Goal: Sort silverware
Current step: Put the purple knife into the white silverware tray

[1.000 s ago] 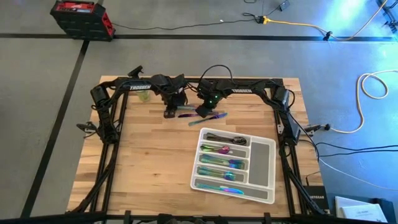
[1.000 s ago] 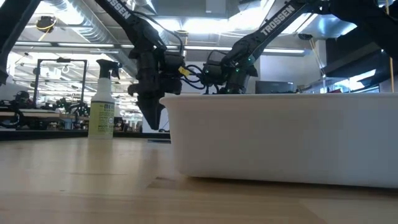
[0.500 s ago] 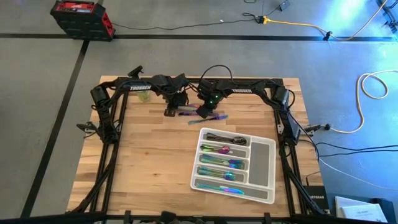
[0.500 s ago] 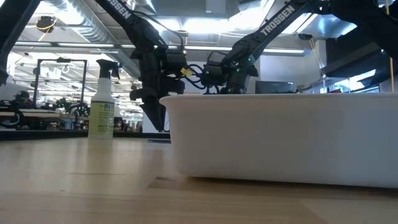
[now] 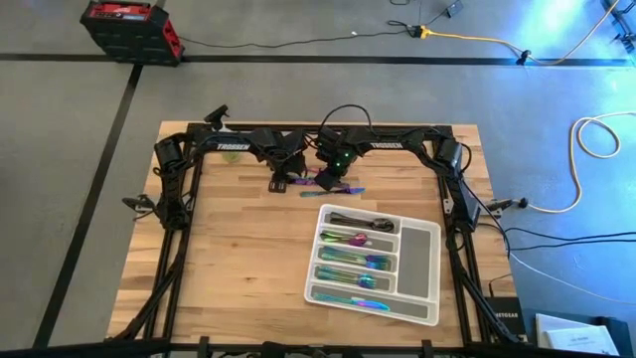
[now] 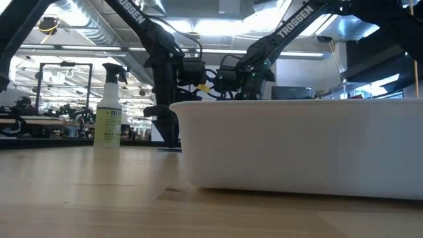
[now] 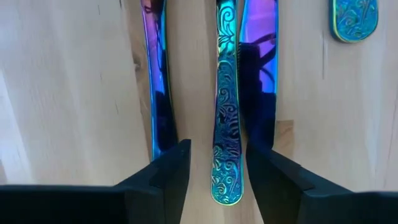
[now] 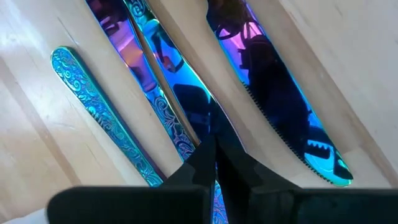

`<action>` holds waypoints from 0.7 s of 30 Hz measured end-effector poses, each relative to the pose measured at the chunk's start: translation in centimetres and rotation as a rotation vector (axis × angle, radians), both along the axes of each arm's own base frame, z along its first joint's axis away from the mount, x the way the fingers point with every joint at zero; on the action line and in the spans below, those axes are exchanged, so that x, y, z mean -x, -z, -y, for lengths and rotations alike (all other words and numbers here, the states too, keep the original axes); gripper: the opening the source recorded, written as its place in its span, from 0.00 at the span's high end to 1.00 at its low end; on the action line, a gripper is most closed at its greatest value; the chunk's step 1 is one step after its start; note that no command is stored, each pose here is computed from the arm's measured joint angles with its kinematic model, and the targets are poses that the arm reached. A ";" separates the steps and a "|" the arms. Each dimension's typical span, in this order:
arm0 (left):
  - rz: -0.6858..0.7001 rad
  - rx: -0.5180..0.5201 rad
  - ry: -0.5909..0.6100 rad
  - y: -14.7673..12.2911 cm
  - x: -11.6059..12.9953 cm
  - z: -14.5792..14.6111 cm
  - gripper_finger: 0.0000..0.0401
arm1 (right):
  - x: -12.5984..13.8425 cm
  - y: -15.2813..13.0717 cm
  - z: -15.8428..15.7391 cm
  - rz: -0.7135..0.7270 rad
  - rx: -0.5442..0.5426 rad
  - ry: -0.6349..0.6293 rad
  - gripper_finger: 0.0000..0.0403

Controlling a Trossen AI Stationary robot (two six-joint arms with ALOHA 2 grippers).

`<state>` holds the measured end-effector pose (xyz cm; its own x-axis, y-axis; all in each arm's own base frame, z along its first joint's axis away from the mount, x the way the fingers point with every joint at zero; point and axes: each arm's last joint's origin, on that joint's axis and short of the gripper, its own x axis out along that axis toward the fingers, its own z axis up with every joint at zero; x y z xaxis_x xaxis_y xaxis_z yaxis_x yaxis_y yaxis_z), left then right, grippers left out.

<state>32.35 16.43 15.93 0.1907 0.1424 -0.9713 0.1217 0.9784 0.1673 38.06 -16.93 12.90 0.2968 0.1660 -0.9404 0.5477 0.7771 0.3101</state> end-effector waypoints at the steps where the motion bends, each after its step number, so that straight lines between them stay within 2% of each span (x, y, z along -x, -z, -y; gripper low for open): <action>1: 0.000 0.000 -0.003 0.0 0.0 -0.1 0.64 | 0.0 0.0 0.0 0.000 0.000 -0.001 1.00; 21: -0.037 0.026 -0.036 1.2 0.3 -0.9 0.64 | 0.0 0.0 0.0 0.003 0.007 -0.020 1.00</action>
<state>32.05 17.28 14.72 0.1495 0.1231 -0.9811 0.0920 0.9862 0.1377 38.06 -16.93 12.89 0.2964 0.1658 -0.9406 0.5310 0.7899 0.3066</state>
